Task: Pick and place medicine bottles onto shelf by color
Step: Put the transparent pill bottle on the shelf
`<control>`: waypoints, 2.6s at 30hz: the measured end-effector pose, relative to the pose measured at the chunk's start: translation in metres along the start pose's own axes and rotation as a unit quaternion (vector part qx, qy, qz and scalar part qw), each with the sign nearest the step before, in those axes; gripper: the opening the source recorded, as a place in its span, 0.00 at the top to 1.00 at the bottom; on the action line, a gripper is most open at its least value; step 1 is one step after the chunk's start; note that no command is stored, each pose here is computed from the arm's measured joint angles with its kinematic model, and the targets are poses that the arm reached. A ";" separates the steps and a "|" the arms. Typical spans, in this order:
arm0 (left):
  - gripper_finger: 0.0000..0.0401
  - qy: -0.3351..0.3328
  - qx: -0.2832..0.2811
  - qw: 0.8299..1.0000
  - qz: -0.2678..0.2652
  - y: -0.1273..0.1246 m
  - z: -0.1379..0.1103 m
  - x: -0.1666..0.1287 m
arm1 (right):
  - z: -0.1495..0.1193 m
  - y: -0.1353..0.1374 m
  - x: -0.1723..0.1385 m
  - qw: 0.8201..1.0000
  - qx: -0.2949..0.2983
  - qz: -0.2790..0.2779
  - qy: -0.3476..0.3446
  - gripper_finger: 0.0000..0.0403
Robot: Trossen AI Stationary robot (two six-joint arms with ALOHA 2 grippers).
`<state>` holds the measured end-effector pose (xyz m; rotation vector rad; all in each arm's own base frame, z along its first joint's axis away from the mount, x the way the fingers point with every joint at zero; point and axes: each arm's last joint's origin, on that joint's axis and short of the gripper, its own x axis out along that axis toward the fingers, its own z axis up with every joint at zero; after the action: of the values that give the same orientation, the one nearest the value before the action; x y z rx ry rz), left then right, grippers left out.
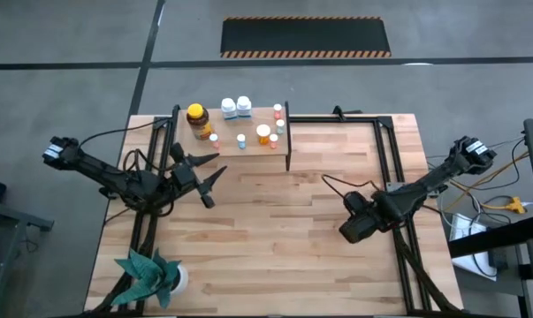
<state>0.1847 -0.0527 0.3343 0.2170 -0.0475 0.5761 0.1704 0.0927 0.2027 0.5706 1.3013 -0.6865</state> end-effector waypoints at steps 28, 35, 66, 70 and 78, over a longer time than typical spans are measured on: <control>0.59 -0.012 -0.017 1.000 0.004 0.006 0.005 -0.003 | 0.321 0.014 -0.147 0.882 -0.356 0.003 -0.310 0.67; 0.59 -0.012 -0.017 1.000 0.004 0.006 0.005 -0.003 | 0.395 -0.033 -0.120 0.884 -0.327 0.059 -0.328 0.67; 0.59 -0.015 -0.005 1.000 0.007 0.006 0.006 -0.003 | 0.433 -0.063 -0.035 0.893 -0.367 0.085 -0.247 0.61; 0.59 -0.018 -0.009 1.000 0.008 0.007 0.007 -0.003 | 0.433 -0.062 -0.035 0.893 -0.368 0.085 -0.247 0.54; 0.59 -0.020 -0.003 1.000 0.007 0.006 0.007 -0.003 | 0.432 -0.063 -0.041 0.891 -0.366 0.084 -0.256 0.42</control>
<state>0.1788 -0.0505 0.3422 0.2225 -0.0897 0.5850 0.4069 -0.2565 0.3220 -0.1221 0.8960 -0.1396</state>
